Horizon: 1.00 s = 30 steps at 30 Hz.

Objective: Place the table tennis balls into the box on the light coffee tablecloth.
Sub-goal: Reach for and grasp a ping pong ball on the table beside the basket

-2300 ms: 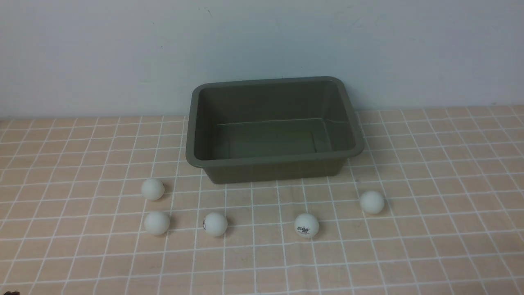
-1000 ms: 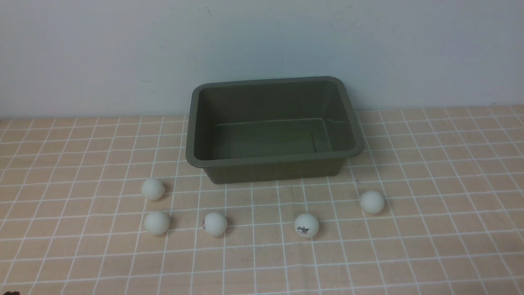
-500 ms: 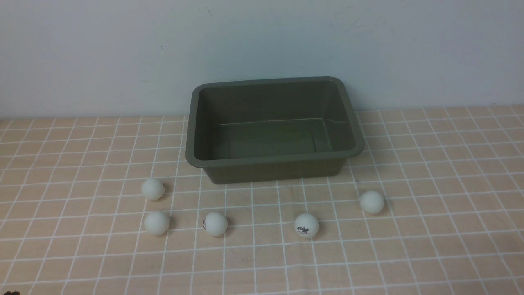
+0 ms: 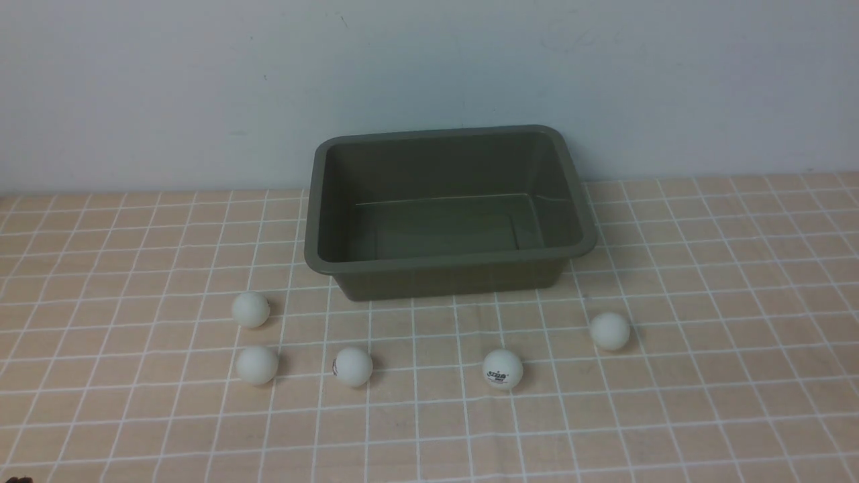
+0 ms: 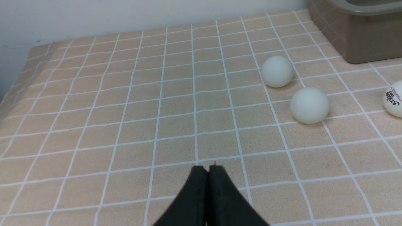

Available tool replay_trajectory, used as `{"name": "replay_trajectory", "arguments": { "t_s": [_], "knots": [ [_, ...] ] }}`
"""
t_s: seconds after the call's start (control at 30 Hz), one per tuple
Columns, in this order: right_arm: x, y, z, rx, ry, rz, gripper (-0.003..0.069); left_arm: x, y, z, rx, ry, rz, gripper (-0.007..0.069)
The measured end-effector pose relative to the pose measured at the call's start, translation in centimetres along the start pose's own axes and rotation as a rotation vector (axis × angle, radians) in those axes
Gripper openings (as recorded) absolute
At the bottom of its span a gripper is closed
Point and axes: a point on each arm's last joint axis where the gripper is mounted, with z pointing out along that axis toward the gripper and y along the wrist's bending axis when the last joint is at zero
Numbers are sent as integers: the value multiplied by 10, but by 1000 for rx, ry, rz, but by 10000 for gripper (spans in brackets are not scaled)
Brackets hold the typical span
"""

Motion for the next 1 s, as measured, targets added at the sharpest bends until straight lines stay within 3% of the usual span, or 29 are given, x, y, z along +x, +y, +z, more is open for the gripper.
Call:
{"name": "replay_trajectory", "arguments": {
  "t_s": [0.63,0.7,0.83,1.0],
  "knots": [
    [1,0,0,-3,14,17,-14,-1,1,0,-9,-7,54,-69],
    [3,0,0,-4,35,24,-14,-3,0,0,0,-33,17,-69],
    [10,0,-1,0,112,25,-14,-17,-2,-1,52,-183,-276,-69],
    [15,0,-1,2,171,25,-14,-28,0,-4,74,-309,-460,-69]
  ]
}}
